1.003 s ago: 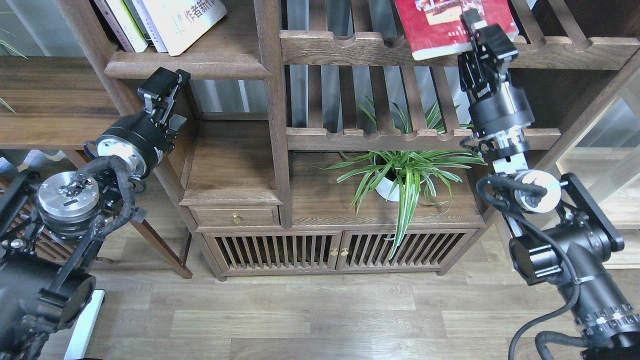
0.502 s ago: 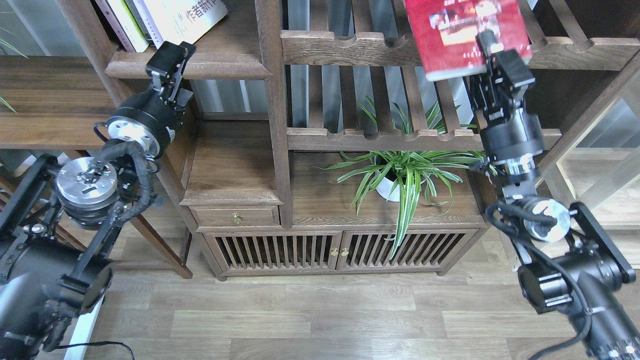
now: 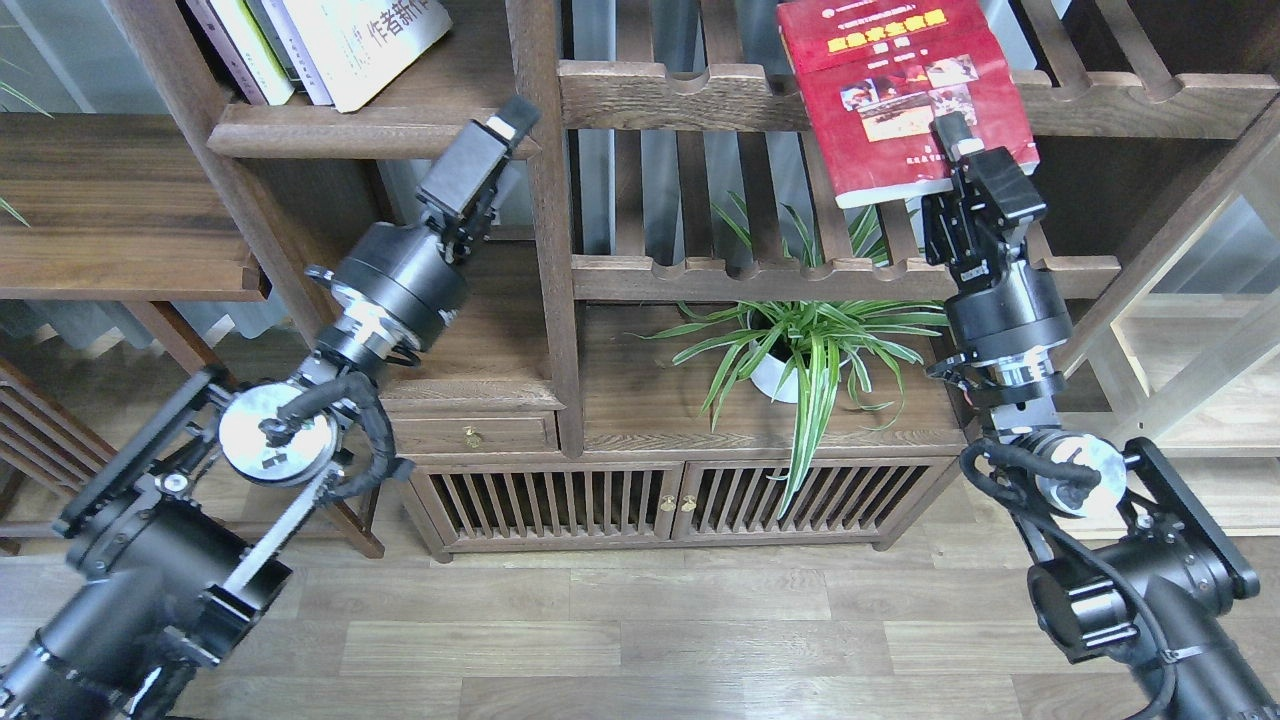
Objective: Organize books on shelf
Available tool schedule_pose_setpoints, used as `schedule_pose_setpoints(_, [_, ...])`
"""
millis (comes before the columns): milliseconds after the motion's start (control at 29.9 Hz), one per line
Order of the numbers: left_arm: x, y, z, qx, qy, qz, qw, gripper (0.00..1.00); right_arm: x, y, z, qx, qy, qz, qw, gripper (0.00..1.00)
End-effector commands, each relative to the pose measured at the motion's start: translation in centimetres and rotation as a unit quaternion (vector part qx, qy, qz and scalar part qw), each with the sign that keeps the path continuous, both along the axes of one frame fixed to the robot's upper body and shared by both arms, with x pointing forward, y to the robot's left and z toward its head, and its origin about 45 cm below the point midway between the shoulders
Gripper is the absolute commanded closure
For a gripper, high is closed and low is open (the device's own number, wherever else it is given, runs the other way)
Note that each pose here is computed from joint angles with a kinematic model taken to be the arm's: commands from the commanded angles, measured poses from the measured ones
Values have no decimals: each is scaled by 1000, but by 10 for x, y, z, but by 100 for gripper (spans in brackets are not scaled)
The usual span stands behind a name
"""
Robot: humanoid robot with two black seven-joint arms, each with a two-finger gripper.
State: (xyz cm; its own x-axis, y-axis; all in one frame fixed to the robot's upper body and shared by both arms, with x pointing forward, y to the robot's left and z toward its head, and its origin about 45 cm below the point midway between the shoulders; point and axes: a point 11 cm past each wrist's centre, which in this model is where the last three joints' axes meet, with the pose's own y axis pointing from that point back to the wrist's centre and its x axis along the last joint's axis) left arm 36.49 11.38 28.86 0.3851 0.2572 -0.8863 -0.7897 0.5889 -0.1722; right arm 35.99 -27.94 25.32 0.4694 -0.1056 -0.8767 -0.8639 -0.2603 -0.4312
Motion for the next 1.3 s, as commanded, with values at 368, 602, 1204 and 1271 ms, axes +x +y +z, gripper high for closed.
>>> schedule_pose_setpoints(368, [25,-31,14,-9,-6,-11,1000,2,-2,27,-2,29,-2,19,999,96])
schedule_pose_setpoints(602, [47,-29,22,12,-12,2,1000,2,-2,43,-3,48,-2,29,998,96])
schedule_pose_setpoints(1204, [53,-48,26,31,-17,-45,998,3,-4,99,1,54,-10,87,995,96])
schedule_pose_setpoints(1271, [52,-50,32,24,-25,-54,998,3,-5,109,1,56,-9,95,994,96])
